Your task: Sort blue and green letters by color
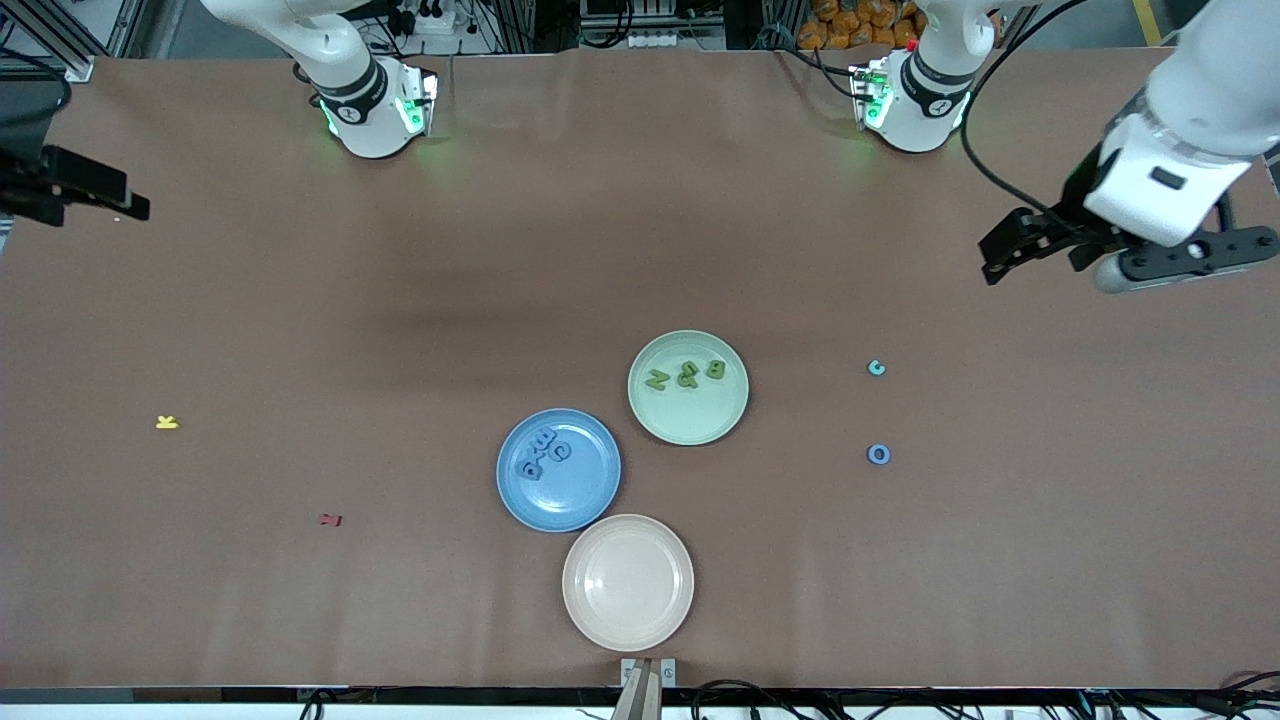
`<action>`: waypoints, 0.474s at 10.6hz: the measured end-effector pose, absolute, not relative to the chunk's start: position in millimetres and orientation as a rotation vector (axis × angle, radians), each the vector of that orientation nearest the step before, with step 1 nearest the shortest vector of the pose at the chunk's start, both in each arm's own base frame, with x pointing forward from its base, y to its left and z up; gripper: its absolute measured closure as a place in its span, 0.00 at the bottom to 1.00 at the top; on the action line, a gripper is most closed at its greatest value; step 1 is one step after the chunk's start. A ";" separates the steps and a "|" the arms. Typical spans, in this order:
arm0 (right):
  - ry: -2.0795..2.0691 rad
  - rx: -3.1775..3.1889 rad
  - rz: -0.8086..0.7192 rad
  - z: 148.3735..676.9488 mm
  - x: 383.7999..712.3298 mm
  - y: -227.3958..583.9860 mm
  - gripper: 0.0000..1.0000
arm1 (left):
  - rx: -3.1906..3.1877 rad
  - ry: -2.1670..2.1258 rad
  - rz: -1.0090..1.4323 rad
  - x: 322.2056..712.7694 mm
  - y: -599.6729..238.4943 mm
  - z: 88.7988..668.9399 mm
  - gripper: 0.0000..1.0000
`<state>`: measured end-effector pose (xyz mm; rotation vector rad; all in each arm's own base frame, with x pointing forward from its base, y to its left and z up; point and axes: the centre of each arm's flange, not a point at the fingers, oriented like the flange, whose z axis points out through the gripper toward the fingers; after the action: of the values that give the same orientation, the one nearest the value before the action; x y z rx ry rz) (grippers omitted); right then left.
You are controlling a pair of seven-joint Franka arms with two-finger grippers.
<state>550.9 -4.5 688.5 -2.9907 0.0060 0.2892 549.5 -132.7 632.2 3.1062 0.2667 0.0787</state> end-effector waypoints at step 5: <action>-0.010 -3.035 0.249 691.0 529.8 0.6 0.00 | 3.027 0.308 0.081 539.4 -55.8 652.5 0.00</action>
<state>529.8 0.6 691.0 -3.0353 -0.0103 0.2487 539.4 -55.8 652.5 3.0270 0.3076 0.0812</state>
